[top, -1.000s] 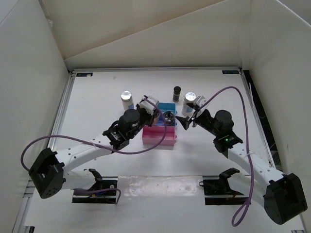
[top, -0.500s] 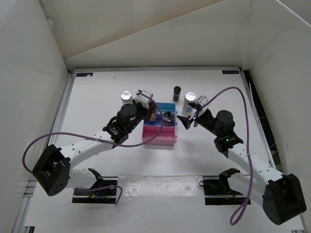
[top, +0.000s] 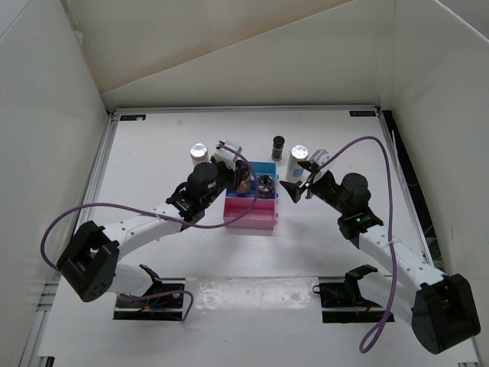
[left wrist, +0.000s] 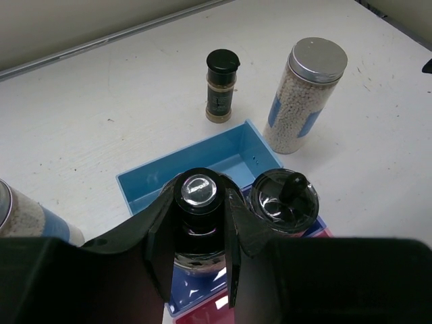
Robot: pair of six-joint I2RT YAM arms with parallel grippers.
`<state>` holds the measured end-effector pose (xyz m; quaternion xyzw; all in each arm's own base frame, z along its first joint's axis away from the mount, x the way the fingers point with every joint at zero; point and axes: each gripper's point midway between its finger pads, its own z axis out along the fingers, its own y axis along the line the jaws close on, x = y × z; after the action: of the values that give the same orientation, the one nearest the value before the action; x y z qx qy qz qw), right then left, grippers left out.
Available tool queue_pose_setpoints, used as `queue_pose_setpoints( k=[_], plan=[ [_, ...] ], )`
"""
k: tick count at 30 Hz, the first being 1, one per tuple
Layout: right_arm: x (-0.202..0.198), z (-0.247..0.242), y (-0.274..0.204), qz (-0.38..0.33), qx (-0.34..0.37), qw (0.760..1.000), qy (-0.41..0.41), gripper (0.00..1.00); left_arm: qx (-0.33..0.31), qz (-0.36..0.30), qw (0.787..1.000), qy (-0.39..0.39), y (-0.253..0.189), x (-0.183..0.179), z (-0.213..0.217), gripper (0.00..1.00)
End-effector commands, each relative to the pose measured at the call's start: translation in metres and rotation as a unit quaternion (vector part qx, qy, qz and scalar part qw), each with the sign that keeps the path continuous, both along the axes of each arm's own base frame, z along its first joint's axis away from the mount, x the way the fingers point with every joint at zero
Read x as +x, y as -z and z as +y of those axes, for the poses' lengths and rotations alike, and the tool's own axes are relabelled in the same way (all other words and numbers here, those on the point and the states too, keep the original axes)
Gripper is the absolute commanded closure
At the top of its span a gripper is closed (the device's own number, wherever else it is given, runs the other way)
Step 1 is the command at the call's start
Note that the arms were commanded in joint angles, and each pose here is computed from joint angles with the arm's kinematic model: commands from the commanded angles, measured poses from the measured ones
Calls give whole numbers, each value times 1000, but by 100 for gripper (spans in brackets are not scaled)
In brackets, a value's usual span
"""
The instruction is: Organize the condiment bottles
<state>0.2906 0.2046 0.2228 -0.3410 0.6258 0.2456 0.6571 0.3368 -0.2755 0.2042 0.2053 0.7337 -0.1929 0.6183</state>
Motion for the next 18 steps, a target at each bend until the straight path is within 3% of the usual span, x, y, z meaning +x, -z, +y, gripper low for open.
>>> queue_pose_setpoints(
  k=[1, 18],
  plan=[
    [0, 1, -7, -16, 13, 1000, -5, 15, -37, -28, 999, 9, -25, 2, -8, 99],
    [0, 0, -3, -9, 19, 1000, -4, 15, 34, -40, 999, 16, 17, -16, -7, 99]
  ],
)
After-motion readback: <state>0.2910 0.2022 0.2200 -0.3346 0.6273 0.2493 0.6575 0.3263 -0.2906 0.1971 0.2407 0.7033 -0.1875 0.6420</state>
